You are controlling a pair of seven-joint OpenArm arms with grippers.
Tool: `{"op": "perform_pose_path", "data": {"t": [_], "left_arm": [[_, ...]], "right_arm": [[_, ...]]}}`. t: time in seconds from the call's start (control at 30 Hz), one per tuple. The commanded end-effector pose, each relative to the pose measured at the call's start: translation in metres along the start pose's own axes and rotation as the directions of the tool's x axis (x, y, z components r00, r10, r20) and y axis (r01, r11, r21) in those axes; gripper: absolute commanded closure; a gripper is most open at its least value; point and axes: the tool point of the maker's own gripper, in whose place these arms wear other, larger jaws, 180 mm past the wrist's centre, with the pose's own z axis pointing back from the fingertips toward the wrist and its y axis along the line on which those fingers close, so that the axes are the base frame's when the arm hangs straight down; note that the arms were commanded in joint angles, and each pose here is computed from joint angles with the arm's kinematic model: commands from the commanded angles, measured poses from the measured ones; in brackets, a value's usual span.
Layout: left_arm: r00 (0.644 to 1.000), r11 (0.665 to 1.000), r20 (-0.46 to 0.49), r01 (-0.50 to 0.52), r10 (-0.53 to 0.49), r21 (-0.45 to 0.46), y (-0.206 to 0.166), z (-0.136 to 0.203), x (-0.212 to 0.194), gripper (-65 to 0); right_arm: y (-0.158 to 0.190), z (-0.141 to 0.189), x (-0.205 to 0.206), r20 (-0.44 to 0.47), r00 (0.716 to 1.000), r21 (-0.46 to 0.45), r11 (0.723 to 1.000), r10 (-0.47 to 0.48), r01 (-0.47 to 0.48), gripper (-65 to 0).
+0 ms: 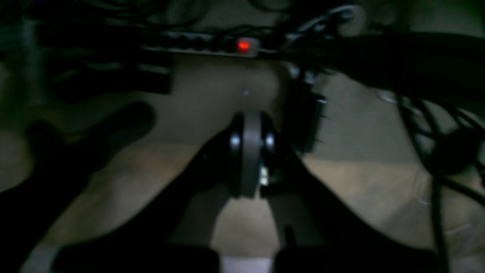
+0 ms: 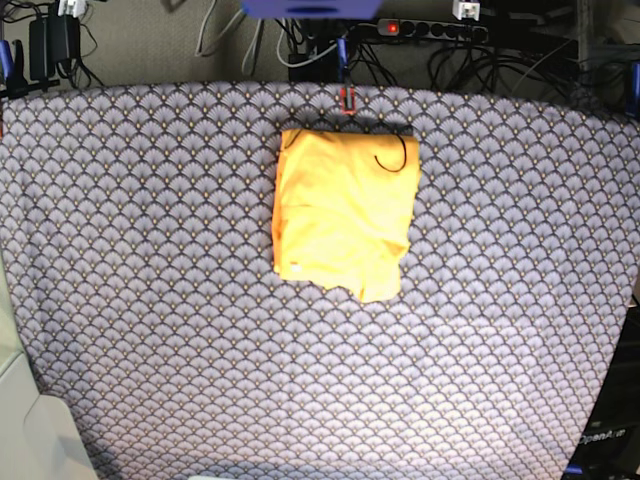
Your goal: Fold the T-shirt properly
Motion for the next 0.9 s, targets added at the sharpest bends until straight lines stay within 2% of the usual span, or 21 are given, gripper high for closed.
{"op": "perform_pose_path", "data": {"t": [0.0,0.2,0.27,0.3,0.37,0.43,0.47,0.53,0.6,0.63,0.7,0.77,0.87], "left_arm": [[1.0,1.0,0.009,-0.011,0.011,0.003,0.004,0.0,-0.003,0.0],[0.993,0.996,0.075,-0.087,0.087,-0.014,0.003,-0.02,-0.003,0.0],[0.992,0.994,0.072,-0.106,0.108,-0.021,0.001,-0.026,-0.005,0.0],[0.991,0.994,0.071,-0.108,0.109,-0.021,0.0,-0.029,-0.005,0.0],[0.99,0.992,0.064,-0.124,0.126,-0.031,-0.004,-0.035,-0.001,0.0],[0.989,0.991,0.066,-0.13,0.131,-0.021,0.0,-0.04,0.01,0.0],[0.989,0.994,0.092,-0.114,0.113,0.002,0.007,-0.046,0.026,0.0],[0.99,0.995,0.125,-0.071,0.063,0.064,0.017,-0.053,0.05,0.0],[0.994,0.993,0.106,-0.012,0.0,0.117,0.027,-0.057,0.06,0.0],[0.997,0.992,0.068,0.027,-0.036,0.126,0.026,-0.06,0.059,0.0],[0.998,0.989,0.006,0.058,-0.06,0.138,0.025,-0.063,0.053,0.0],[0.997,0.985,-0.039,0.068,-0.063,0.156,0.027,-0.064,0.051,0.0],[0.997,0.98,-0.052,0.071,-0.063,0.183,0.026,-0.066,0.052,0.0]], "right_arm": [[-0.012,0.004,0.002,0.019,1.0,-0.017,1.0,0.001,-0.001,0.0],[0.019,-0.005,-0.035,-0.015,0.995,0.096,0.991,-0.097,0.097,0.0],[0.037,-0.01,-0.044,-0.046,0.992,0.158,0.98,-0.114,0.12,0.0],[0.039,-0.01,-0.051,-0.068,0.992,0.16,0.98,-0.107,0.117,0.0],[0.032,-0.018,-0.062,-0.114,0.993,0.087,0.996,-0.015,0.025,0.0],[0.03,-0.023,-0.072,-0.157,0.981,0.046,0.993,0.116,-0.111,0.0],[0.029,-0.023,-0.077,-0.18,0.965,0.029,0.982,0.19,-0.188,0.0],[0.025,-0.028,-0.076,-0.203,0.921,-0.015,0.94,0.332,-0.341,0.0],[0.027,-0.034,-0.074,-0.235,0.875,-0.038,0.895,0.424,-0.444,0.0],[0.033,-0.036,-0.074,-0.244,0.859,-0.039,0.881,0.45,-0.472,0.0],[0.039,-0.04,-0.071,-0.25,0.847,-0.046,0.868,0.47,-0.495,0.0],[0.046,-0.042,-0.073,-0.264,0.844,-0.036,0.869,0.467,-0.493,0.0],[0.051,-0.044,-0.071,-0.254,0.848,-0.033,0.872,0.466,-0.489,0.0]]}}
